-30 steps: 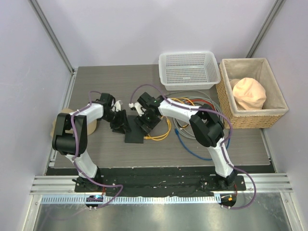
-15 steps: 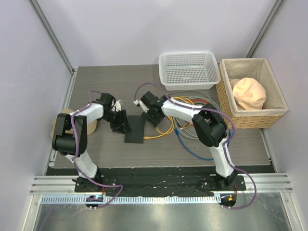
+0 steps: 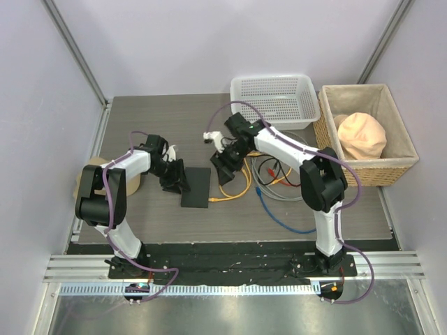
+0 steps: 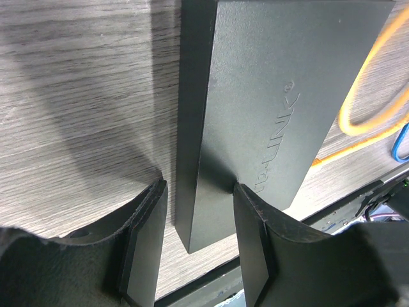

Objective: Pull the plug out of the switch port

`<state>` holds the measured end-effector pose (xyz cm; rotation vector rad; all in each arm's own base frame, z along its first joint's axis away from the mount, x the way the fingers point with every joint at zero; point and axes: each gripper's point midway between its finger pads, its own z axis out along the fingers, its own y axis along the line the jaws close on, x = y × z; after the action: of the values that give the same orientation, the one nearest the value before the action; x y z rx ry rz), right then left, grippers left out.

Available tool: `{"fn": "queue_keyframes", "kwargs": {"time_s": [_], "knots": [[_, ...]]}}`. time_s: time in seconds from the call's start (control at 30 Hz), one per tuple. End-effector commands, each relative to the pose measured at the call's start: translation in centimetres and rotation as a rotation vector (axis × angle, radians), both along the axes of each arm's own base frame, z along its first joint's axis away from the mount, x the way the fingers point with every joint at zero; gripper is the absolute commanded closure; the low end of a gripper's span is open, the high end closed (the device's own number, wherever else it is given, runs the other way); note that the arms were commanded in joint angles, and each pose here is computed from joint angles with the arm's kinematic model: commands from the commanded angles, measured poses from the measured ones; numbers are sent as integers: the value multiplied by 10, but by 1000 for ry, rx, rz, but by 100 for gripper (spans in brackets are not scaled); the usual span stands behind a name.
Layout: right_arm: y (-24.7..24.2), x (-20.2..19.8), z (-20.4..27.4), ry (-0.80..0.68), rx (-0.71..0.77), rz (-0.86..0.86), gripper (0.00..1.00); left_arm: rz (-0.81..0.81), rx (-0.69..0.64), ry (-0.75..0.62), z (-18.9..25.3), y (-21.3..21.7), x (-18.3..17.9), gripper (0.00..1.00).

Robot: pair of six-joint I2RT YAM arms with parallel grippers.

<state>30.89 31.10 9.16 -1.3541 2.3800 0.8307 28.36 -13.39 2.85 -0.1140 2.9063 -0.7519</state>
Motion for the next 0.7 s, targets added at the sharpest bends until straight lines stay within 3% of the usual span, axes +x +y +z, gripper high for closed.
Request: {"fn": "queue_keyframes", "kwargs": {"time_s": [0.0,0.47,0.67], "knots": [[26,-53,-1,252,136,173,34,-3,93,-44,-5,14,10,51],[46,-58,-26,395,204,198,41,-20,121,-46,-7,18,7,51],[49,-53,-12,340,211,200,44,-19,117,-37,-9,18,6,50]]}}
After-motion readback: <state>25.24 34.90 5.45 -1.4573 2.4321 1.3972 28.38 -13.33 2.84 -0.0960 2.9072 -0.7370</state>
